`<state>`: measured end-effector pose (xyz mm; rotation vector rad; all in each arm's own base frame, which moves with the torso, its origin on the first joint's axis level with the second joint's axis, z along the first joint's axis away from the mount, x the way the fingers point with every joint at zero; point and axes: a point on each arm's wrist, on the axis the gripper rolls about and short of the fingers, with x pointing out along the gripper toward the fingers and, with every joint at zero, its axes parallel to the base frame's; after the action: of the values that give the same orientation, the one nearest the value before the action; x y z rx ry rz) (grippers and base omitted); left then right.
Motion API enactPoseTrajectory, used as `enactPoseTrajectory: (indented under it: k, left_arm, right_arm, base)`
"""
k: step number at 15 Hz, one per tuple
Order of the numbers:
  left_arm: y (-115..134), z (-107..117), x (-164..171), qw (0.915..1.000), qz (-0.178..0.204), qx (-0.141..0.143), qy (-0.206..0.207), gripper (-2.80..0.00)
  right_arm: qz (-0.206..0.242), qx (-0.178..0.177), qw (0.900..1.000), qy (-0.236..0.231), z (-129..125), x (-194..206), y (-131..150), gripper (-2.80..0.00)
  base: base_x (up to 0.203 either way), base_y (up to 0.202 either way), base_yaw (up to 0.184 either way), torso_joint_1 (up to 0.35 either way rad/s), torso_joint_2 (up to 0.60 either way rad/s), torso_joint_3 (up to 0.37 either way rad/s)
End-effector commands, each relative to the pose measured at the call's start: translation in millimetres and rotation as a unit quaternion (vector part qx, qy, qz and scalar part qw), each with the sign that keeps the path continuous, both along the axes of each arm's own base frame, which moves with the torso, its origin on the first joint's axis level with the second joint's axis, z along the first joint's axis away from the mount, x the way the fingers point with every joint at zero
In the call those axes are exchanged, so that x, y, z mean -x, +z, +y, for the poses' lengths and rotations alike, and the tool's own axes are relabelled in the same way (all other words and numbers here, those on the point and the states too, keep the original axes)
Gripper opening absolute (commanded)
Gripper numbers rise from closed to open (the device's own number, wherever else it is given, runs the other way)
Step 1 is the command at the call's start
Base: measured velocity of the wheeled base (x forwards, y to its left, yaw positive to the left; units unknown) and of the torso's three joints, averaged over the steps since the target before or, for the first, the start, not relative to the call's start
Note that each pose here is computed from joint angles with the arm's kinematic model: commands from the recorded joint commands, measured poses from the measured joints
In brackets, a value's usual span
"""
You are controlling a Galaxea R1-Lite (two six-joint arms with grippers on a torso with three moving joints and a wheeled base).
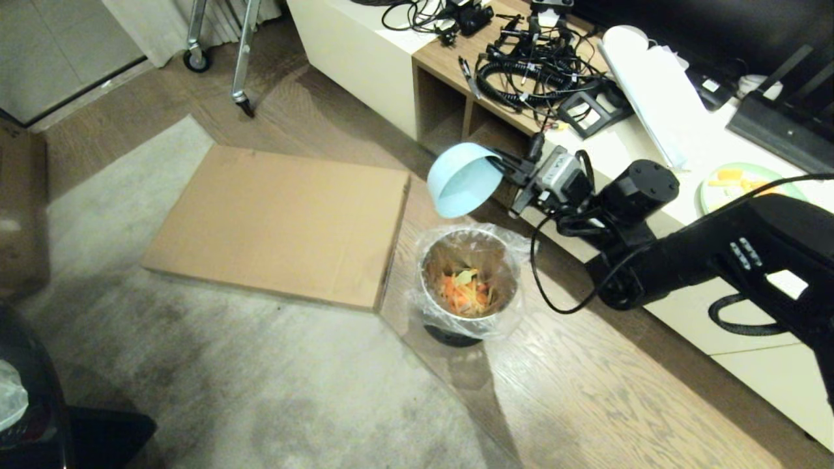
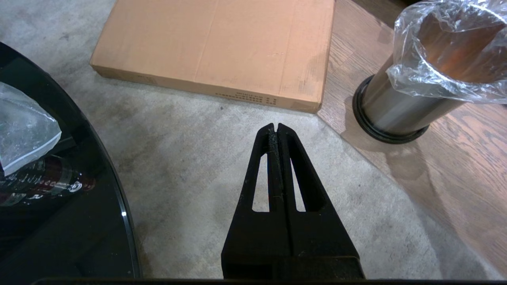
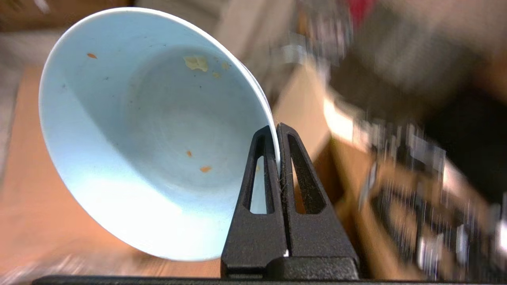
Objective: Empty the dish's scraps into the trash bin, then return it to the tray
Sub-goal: Pour the leftover food from the bowl into the trash can, then put the bowl back to the table
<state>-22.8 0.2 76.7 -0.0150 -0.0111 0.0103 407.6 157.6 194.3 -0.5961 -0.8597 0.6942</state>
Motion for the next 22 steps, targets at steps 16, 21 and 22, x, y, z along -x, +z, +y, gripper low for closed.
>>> enactPoseTrajectory:
  k: [16, 21, 22]
  left_arm:
    - [0.1, 0.0, 0.0, 1.0000, -0.001, 0.000, 0.000, -2.80]
    - [0.1, 0.0, 0.0, 1.0000, -0.001, 0.000, 0.000, -2.80]
    - [0.1, 0.0, 0.0, 1.0000, -0.001, 0.000, 0.000, -2.80]
  right_arm:
    - [0.346, -0.199, 0.852, -0.339, -69.8, 127.6, 19.5, -2.80]
    - [0.380, -0.201, 0.829, -0.359, -92.2, 185.3, -1.8, -2.80]
    - [0.390, -0.203, 0.823, -0.359, -96.0, 196.4, -7.8, -2.80]
  base:
    - [0.000, 0.000, 0.000, 0.000, 0.00, 0.000]
    - [0.000, 0.000, 0.000, 0.000, 0.00, 0.000]
    - [0.000, 0.000, 0.000, 0.000, 0.00, 0.000]
